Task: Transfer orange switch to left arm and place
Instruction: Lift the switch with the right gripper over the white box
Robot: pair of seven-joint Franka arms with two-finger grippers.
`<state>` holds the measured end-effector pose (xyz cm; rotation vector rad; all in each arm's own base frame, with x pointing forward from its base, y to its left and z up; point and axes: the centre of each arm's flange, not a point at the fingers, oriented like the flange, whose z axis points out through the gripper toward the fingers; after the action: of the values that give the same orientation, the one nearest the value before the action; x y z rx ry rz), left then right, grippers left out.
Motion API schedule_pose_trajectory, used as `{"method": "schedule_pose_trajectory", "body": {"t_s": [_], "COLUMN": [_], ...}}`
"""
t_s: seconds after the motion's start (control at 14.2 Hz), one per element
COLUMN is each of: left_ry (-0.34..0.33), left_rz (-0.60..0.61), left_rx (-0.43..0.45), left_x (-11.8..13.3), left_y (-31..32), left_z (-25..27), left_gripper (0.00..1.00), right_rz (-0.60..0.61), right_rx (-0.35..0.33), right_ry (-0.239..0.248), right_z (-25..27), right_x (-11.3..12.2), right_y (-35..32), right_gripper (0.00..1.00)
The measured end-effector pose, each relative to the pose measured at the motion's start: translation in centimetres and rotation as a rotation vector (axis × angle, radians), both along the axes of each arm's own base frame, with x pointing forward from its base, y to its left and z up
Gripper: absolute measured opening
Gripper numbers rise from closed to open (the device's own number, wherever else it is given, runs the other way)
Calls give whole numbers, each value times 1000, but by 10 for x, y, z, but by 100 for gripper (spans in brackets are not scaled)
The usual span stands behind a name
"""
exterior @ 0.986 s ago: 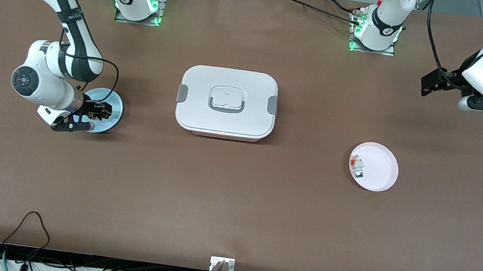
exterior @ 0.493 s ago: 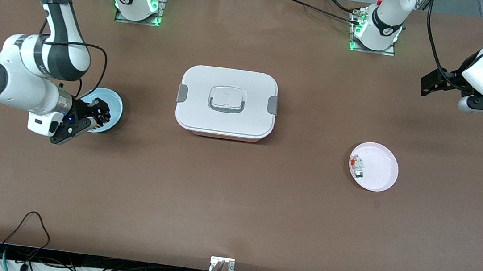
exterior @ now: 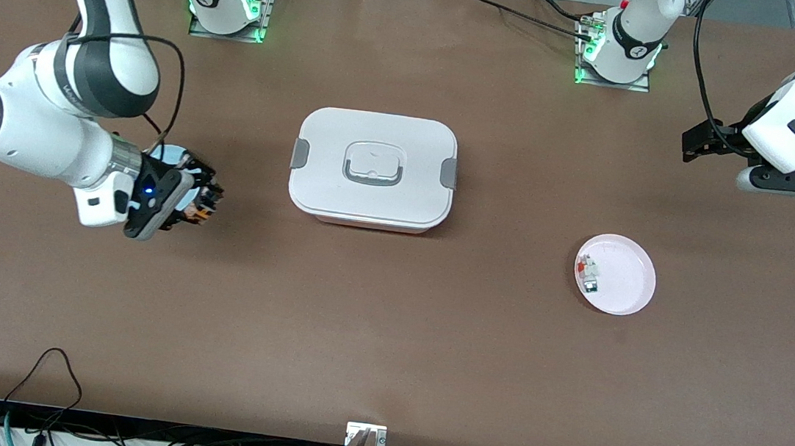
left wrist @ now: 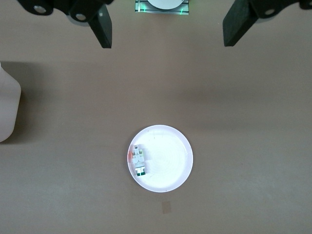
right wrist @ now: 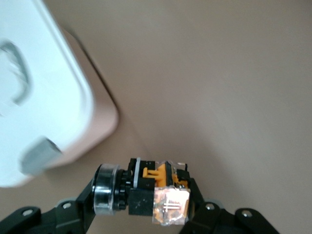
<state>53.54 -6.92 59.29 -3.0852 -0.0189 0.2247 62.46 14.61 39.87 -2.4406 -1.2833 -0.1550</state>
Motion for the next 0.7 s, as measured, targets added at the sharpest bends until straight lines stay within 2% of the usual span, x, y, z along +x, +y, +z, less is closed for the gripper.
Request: {"method": "schedule_pose_trajectory", "body": {"t_s": [0.14,0.7], "left_ry": [16,115], "left_rz": [2,66], "left_rx": [-70,-546], "left_x": [-2,-16], "left_y": [-8,-19], "left_z": [1,25], "left_gripper": [100,100], "right_rz": [52,184], "right_rx": [44,337], "right_ry": [-30,-113], "right_z": [18,68], "right_x": [-7,-28], "right_y": [34,123], "right_gripper": [73,73]}}
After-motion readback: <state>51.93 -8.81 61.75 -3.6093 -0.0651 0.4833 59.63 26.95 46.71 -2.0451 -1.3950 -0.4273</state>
